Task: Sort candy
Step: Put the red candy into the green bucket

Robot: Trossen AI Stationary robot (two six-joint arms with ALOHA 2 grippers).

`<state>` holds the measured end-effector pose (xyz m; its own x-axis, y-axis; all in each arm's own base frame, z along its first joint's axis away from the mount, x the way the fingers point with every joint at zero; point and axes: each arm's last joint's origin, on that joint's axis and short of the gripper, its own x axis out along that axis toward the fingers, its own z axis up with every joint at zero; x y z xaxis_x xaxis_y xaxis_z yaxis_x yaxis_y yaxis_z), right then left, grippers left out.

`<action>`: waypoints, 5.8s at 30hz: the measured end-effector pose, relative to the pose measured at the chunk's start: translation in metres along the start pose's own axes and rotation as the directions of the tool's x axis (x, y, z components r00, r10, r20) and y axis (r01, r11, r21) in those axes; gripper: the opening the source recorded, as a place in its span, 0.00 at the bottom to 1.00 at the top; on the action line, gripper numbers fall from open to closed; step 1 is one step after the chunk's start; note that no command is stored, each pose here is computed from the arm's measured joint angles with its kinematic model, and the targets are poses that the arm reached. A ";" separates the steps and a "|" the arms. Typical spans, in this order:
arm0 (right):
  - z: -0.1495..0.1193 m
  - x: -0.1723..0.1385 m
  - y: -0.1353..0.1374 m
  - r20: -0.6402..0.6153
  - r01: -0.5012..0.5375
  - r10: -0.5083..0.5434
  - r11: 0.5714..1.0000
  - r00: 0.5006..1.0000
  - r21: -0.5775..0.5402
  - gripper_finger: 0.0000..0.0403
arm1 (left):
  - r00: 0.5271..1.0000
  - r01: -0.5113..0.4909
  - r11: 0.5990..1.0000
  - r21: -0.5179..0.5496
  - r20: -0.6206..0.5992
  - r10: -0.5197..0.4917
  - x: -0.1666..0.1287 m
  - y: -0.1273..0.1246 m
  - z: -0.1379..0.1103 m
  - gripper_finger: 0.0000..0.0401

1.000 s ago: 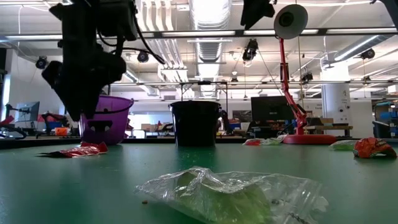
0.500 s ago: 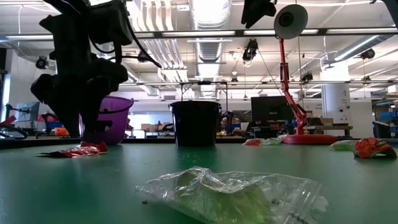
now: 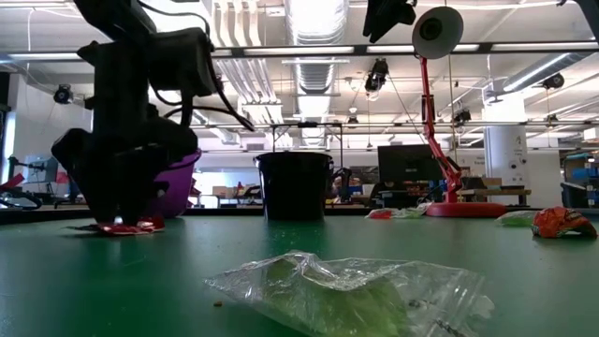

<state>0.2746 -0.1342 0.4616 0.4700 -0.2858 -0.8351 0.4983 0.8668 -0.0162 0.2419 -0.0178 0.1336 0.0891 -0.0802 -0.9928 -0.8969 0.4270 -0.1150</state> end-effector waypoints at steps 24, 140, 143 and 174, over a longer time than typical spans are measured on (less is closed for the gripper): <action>-0.004 -0.005 0.000 -0.009 -0.016 0.016 1.000 1.000 0.001 0.37 | 0.997 0.062 0.960 0.274 0.037 -0.075 -0.020 -0.008 0.002 0.00; -0.039 0.043 0.190 -0.320 -0.356 0.313 0.931 0.894 -0.083 0.02 | 0.654 -0.289 0.764 0.577 0.702 -0.282 -0.218 0.012 -0.006 0.21; -0.052 0.041 0.208 -0.342 -0.340 0.299 0.938 0.891 -0.067 0.02 | 0.661 -0.290 0.742 0.605 0.687 -0.302 -0.218 0.011 -0.008 0.21; -0.231 -0.018 0.258 -0.511 0.154 0.072 0.909 0.856 0.386 0.02 | 0.640 -0.297 0.729 0.617 0.695 -0.327 -0.225 0.013 -0.009 0.21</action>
<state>0.2267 0.1884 0.3454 0.0658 0.0264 -0.9975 0.8072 0.5862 0.0688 0.2061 -0.0022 0.3555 0.6517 0.4348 -0.6215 -0.4133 0.8906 0.1896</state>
